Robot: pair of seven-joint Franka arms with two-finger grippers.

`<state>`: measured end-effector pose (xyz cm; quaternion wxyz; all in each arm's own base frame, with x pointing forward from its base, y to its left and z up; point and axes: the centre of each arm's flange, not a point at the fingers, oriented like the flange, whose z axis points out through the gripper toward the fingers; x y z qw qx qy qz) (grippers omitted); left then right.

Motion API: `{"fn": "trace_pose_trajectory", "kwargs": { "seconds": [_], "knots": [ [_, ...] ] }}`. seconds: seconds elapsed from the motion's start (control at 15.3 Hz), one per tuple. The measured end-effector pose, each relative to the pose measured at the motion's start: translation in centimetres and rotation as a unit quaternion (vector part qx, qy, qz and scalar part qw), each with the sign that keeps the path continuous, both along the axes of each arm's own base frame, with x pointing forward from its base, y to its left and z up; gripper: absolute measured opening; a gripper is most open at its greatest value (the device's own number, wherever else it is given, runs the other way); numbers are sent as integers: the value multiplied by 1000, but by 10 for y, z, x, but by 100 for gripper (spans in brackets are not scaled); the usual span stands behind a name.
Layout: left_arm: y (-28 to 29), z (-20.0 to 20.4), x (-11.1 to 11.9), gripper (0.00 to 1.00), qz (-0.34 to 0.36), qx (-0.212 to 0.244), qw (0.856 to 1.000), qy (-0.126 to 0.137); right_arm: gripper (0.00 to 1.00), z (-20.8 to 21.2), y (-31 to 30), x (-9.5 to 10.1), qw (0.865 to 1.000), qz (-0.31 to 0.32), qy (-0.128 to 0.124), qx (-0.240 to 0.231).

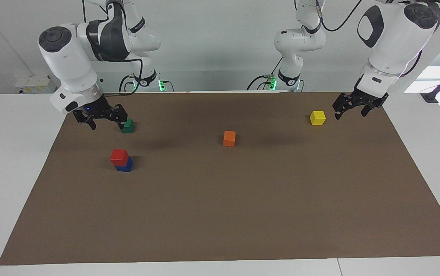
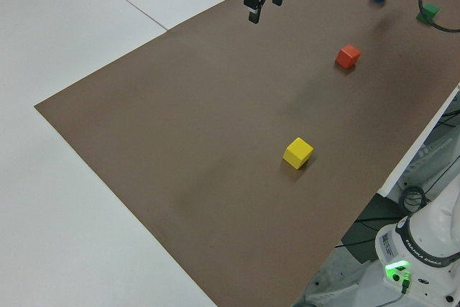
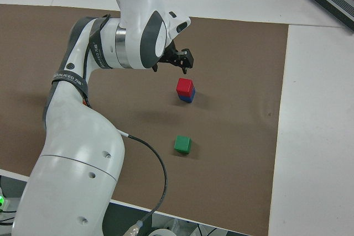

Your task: Transfer red block to right arm and stack on blue block

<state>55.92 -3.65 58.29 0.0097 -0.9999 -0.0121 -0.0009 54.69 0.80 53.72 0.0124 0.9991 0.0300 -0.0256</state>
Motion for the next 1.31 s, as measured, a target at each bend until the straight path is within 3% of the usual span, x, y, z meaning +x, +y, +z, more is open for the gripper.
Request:
{"fn": "trace_pose_trajectory", "kwargs": {
  "seconds": [0.2,0.39,0.52,0.85,1.31],
  "knots": [
    [5,1,0,100,5,0,1000,-1,100,36,-7,-10,1000,25,8,2],
    [6,2,-1,100,5,0,1000,-1,100,67,-20,-10,1000,15,-3,2],
    [6,2,-1,100,5,0,1000,-1,100,80,-29,-13,1000,9,8,3],
    [6,2,-1,100,5,0,1000,-1,100,77,-22,-7,1000,15,23,3],
    [6,2,-1,100,5,0,1000,-1,100,78,-29,-6,1000,9,22,3]
  ]
}}
